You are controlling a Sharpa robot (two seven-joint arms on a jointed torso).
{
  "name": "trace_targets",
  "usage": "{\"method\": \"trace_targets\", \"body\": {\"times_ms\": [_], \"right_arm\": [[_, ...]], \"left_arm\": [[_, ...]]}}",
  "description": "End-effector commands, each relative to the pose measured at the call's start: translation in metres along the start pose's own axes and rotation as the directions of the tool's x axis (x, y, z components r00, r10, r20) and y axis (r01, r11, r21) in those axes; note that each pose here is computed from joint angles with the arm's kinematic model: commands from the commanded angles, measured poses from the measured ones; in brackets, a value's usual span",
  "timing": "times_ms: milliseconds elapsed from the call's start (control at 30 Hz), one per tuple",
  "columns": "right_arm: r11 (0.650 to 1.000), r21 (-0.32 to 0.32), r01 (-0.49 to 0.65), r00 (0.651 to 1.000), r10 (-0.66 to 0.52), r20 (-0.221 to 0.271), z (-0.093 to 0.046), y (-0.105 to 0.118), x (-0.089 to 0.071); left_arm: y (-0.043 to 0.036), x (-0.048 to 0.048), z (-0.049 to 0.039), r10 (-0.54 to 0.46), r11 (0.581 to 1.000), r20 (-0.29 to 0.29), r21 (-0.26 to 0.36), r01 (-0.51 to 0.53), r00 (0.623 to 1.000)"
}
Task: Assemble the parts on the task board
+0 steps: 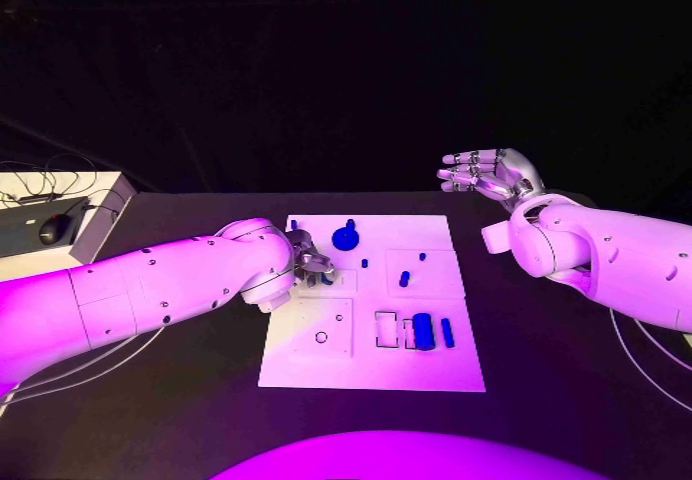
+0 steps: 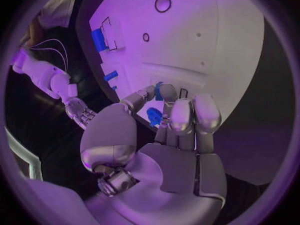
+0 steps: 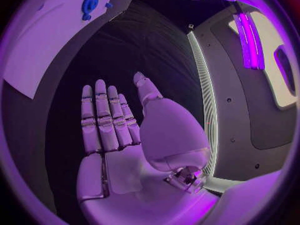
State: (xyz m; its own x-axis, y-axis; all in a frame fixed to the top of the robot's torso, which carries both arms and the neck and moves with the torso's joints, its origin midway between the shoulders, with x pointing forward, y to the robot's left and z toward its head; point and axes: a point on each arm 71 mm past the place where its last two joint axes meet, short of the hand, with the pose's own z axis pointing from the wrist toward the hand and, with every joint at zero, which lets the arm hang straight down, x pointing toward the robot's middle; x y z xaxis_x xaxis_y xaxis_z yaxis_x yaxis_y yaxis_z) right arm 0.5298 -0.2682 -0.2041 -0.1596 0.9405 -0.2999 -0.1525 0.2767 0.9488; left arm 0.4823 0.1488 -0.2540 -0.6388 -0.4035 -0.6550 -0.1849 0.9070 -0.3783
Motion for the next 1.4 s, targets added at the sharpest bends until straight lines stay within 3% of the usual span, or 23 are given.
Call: {"method": "trace_targets", "body": {"times_ms": [33, 1033, 1400], "right_arm": [[1.000, -0.007, -0.002, 1.000, 0.002, -0.017, -0.0001, 0.0008, 0.0015], [1.000, -0.007, -0.003, 1.000, 0.003, -0.017, -0.0009, 0.0008, 0.0005], [1.000, -0.007, -0.004, 1.000, 0.004, -0.020, -0.0008, 0.0011, 0.0014]], "left_arm": [[-0.0011, 0.0020, 0.0010, 0.025, 1.000, -0.008, 0.001, -0.025, 1.000], [0.0018, 0.0013, 0.0033, 0.081, 0.997, -0.015, -0.009, -0.081, 0.997], [-0.0027, 0.0034, 0.0037, 0.083, 0.997, -0.017, -0.001, -0.083, 0.996]]}}
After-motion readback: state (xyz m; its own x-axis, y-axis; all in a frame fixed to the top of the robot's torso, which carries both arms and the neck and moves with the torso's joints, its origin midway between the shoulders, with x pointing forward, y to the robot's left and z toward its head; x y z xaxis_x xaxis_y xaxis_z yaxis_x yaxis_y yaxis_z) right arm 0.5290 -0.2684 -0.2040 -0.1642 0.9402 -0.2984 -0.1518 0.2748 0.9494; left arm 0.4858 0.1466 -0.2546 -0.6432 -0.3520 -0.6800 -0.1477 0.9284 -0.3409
